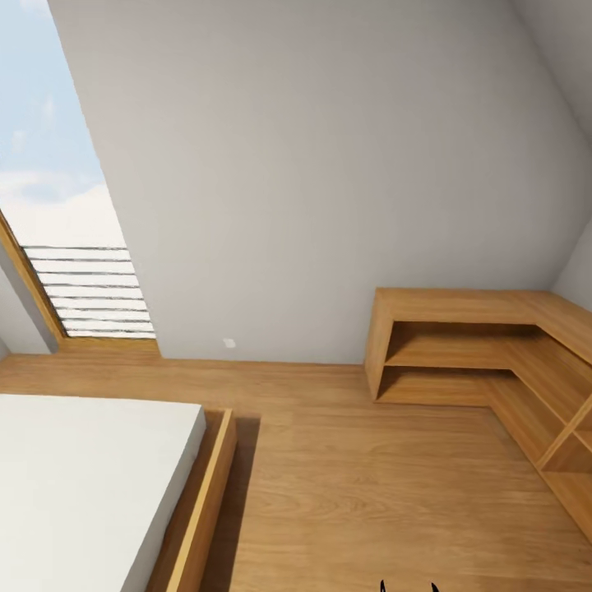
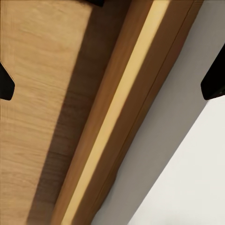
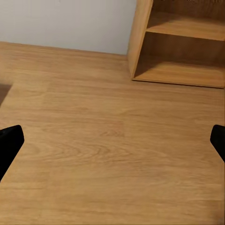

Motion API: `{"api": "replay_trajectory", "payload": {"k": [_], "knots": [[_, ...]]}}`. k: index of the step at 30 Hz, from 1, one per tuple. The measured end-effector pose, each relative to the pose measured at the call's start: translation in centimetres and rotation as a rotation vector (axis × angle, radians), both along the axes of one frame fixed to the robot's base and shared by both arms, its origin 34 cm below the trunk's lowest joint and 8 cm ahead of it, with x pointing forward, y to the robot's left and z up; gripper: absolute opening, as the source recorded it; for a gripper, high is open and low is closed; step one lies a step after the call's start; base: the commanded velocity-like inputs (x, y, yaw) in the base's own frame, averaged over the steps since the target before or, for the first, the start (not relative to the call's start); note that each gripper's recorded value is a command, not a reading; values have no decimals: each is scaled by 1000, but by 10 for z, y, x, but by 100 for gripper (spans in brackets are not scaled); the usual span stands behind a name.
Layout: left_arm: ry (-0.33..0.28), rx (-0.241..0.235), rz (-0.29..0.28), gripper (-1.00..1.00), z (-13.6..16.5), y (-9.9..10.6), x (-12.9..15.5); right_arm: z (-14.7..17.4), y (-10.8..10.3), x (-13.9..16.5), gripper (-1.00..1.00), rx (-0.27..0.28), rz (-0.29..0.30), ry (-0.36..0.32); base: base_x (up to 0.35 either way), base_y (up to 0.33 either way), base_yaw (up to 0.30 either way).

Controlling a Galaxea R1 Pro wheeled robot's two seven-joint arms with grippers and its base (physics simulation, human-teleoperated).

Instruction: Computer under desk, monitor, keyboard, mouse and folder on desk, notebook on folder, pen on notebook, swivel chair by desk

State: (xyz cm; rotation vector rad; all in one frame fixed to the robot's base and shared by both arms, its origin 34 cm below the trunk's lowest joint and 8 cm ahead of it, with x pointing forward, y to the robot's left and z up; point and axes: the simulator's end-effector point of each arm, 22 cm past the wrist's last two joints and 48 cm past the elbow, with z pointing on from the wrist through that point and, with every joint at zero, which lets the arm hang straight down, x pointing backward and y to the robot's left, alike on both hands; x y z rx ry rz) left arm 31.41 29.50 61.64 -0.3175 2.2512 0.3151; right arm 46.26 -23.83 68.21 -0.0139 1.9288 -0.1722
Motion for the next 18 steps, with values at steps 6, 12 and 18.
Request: {"api": "replay_trajectory", "payload": {"k": [6, 12, 18], "knots": [[0, 0, 0, 100, 0, 0, 0, 0, 0, 0, 100, 0, -1, 0, 322, 0, 0], [0, 0, 0, 100, 0, 0, 0, 0, -1, 0, 100, -2, -1, 0, 322, 0, 0], [0, 0, 0, 100, 0, 0, 0, 0, -1, 0, 100, -3, 0, 0, 322, 0, 0]]}}
